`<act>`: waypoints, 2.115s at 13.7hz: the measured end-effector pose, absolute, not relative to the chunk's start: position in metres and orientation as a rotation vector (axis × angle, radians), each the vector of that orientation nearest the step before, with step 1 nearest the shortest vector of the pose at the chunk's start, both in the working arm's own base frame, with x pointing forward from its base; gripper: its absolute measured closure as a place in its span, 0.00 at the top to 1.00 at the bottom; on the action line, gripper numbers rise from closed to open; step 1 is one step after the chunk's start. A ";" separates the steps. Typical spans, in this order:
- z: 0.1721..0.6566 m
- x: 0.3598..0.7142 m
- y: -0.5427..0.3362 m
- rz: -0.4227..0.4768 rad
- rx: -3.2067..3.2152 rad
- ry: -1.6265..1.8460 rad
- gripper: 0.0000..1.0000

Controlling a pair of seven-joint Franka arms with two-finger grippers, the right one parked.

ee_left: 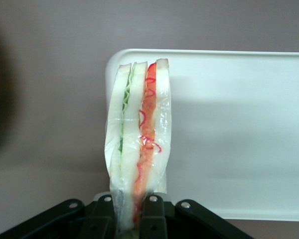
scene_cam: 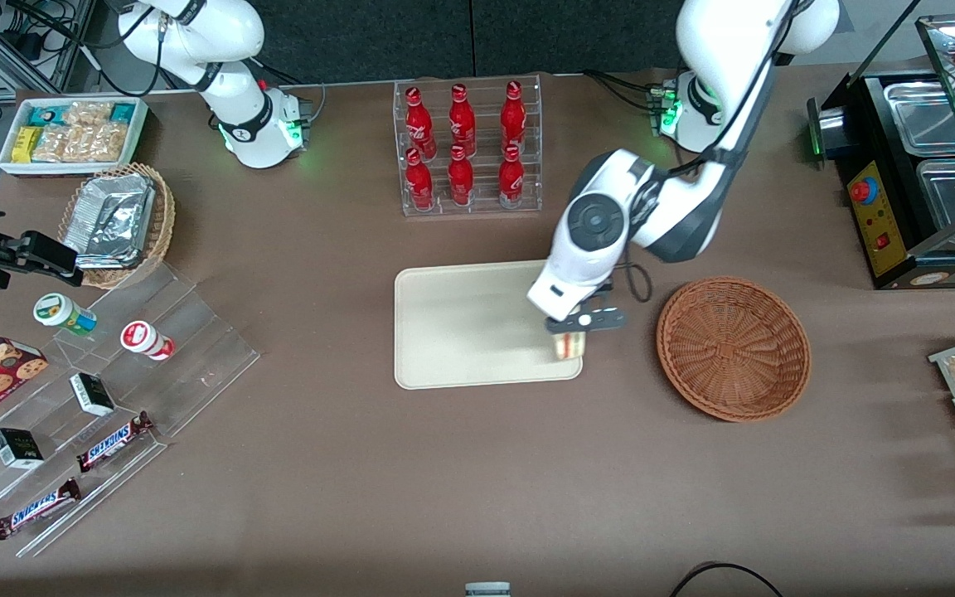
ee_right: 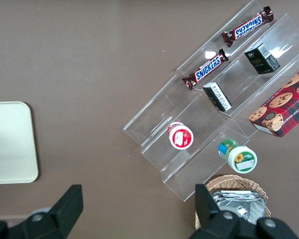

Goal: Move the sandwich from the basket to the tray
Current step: 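Carry the held sandwich with the left gripper over the cream tray, then lower the sandwich onto the tray and open the left gripper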

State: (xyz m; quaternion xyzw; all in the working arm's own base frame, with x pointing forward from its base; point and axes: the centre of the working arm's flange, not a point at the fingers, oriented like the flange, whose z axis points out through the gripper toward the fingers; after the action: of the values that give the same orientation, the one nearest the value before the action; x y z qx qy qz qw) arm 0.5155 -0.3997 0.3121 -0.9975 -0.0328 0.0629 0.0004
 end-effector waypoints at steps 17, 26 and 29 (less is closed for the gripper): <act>0.234 0.493 -0.511 0.248 -3.076 -0.051 0.23; 0.288 0.519 -0.503 0.173 -3.115 -0.131 1.00; 0.344 0.561 -0.445 0.157 -3.113 -0.282 1.00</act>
State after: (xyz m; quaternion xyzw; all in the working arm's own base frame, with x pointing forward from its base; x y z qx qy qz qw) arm 0.5605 -0.4453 0.3441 -0.9946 -0.0902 0.0503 0.0059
